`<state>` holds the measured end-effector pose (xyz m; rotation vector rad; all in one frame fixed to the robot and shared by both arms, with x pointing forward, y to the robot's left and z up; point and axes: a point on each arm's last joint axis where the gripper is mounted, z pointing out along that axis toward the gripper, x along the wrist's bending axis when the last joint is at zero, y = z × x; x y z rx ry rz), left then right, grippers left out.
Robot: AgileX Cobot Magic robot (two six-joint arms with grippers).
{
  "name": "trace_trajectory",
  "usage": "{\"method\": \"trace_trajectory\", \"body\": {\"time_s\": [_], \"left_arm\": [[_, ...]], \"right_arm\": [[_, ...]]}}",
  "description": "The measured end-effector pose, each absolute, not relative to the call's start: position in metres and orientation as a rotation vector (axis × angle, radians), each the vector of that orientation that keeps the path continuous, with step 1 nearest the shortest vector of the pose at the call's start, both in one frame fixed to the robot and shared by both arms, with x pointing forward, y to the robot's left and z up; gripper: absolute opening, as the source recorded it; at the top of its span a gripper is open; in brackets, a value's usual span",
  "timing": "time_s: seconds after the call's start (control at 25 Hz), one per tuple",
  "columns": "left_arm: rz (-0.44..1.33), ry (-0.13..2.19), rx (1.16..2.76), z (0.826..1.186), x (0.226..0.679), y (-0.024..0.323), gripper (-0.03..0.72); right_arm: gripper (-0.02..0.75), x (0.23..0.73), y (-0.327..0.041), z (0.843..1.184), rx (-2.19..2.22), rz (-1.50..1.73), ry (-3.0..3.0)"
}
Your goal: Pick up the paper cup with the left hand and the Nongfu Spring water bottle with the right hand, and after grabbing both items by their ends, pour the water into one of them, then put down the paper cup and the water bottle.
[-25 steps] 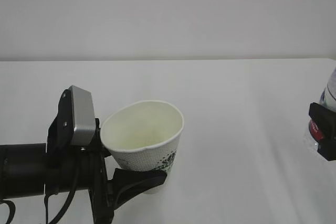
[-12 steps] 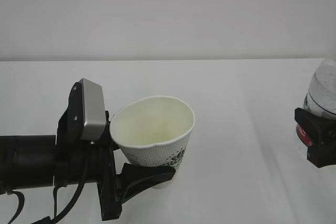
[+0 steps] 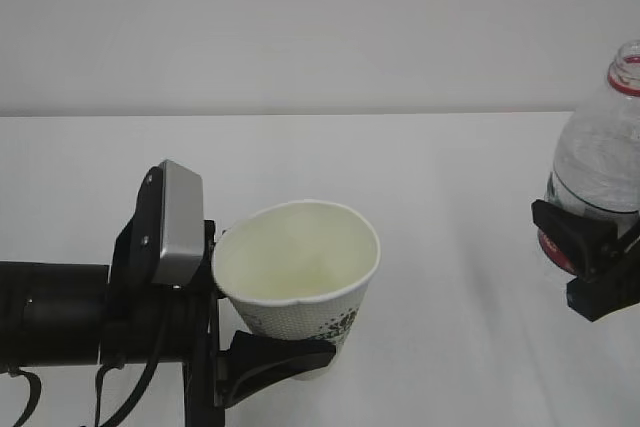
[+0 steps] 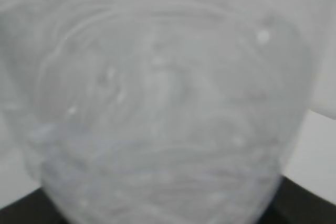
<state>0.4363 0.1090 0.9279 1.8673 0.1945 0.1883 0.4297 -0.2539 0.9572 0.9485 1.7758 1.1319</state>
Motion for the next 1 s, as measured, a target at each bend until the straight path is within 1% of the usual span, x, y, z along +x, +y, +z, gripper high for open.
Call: {"method": "trace_trajectory", "body": {"time_s": [0.4, 1.0], "left_arm": [[0.153, 0.116, 1.894, 0.926, 0.43, 0.108, 0.501], [0.143, 0.118, 1.893, 0.926, 0.43, 0.108, 0.501]], "right_arm": [[0.45, 0.438, -0.24, 0.967, 0.818, 1.158, 1.856], [0.45, 0.454, -0.225, 0.987, 0.631, 1.12, 1.924]]}}
